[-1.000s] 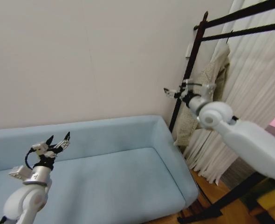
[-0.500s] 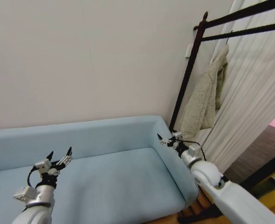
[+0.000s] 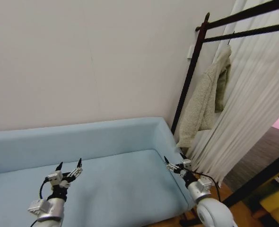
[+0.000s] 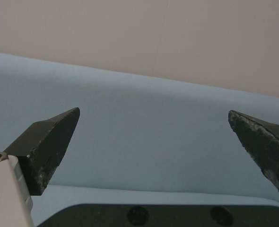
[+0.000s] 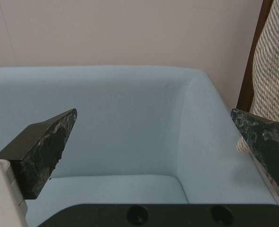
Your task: Pick up the clothes from the sofa and hang them on the clothes hanger.
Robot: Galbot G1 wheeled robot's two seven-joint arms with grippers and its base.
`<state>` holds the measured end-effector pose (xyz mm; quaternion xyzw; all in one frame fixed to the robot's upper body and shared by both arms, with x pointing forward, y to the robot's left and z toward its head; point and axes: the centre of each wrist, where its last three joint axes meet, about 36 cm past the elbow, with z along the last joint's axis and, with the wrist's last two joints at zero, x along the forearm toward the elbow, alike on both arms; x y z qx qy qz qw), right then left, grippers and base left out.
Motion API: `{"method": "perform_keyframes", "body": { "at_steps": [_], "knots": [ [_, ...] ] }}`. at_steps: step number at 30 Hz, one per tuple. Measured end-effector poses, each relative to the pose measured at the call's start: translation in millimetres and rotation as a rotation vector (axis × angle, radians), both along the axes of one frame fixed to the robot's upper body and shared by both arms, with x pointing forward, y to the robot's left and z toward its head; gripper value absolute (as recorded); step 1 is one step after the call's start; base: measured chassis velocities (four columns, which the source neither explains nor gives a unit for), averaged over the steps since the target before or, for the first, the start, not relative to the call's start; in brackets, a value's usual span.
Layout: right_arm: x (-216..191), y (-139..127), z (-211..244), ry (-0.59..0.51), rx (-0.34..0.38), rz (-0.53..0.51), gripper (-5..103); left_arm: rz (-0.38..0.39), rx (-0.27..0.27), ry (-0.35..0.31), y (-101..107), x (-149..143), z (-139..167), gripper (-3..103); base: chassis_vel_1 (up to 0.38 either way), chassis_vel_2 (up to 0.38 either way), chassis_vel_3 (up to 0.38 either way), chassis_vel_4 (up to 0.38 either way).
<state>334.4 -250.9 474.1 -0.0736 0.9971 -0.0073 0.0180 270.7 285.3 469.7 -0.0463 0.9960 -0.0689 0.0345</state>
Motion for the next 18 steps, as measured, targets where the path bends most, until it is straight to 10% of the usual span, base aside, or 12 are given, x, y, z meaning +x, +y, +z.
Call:
{"method": "perform_keyframes", "body": {
  "at_steps": [18],
  "knots": [
    [1, -5, 7, -0.004, -0.049, 0.000, 100, 0.039, 0.202, -0.024, 13, -13, -7, 100, 0.000, 0.000, 0.000, 0.000]
  ]
}}
